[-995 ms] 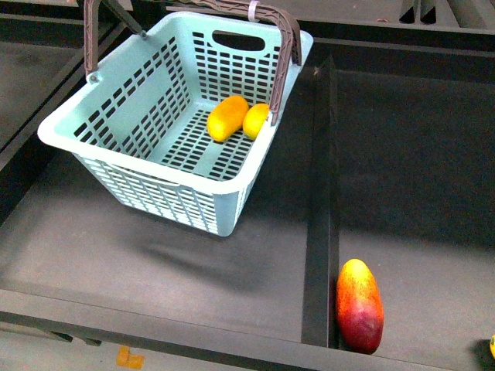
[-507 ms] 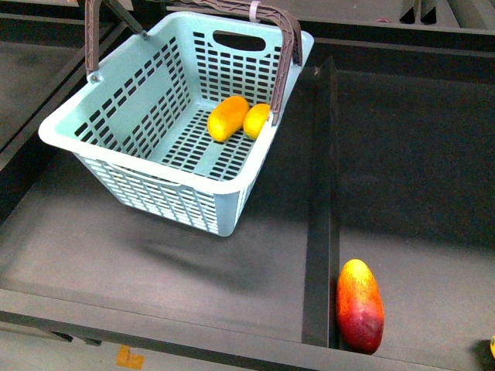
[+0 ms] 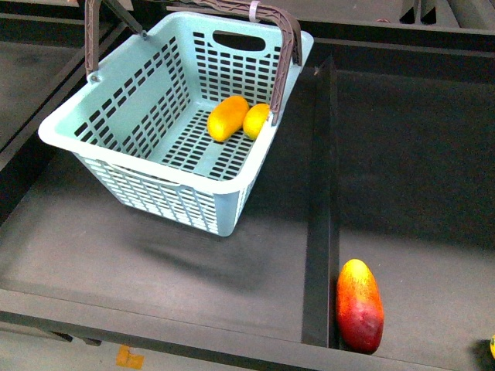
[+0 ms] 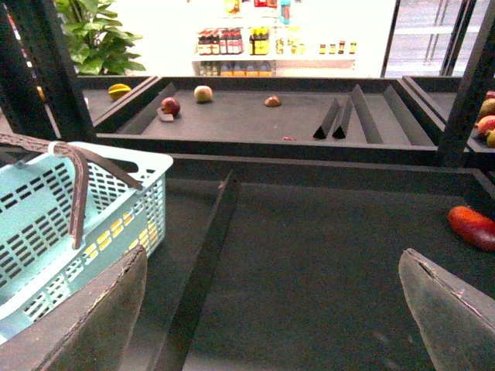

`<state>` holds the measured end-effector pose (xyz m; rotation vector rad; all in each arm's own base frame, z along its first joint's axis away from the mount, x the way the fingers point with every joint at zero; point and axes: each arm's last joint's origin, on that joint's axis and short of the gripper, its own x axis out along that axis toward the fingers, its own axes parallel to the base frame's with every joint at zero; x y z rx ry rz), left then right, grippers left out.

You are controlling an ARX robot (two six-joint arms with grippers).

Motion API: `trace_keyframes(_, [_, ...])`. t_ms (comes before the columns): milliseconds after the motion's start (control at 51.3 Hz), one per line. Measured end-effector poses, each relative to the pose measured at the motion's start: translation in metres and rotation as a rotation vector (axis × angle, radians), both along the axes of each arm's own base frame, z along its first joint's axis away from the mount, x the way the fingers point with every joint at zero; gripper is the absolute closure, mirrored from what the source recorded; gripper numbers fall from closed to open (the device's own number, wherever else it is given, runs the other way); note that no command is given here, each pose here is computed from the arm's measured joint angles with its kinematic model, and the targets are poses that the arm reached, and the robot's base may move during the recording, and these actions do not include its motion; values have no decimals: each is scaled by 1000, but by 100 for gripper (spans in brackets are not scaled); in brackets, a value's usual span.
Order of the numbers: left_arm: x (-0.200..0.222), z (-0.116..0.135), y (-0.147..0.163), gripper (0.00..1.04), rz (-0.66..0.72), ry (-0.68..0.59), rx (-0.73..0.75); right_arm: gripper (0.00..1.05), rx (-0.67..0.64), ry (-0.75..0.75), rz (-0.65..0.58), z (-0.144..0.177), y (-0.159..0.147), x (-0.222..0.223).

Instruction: Pick lemon and mango into basket

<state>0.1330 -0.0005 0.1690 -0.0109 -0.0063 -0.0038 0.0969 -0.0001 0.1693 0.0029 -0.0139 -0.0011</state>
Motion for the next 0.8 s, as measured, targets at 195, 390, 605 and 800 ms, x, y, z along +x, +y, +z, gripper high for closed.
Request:
trace_keyframes(195, [-8,2,0,101,0,-6,0,9,0,0,0,0,0,0])
trace_keyframes(390, [-16,3,0,101,0,-10,0,9,0,0,0,0,0,0])
trace_keyframes(605, [-22,3,0,101,0,-10,0,9,0,0,0,0,0,0])
trace_keyframes(800, [-29,-1,0,101,0,17,0,9,0,0,0,0,0,0])
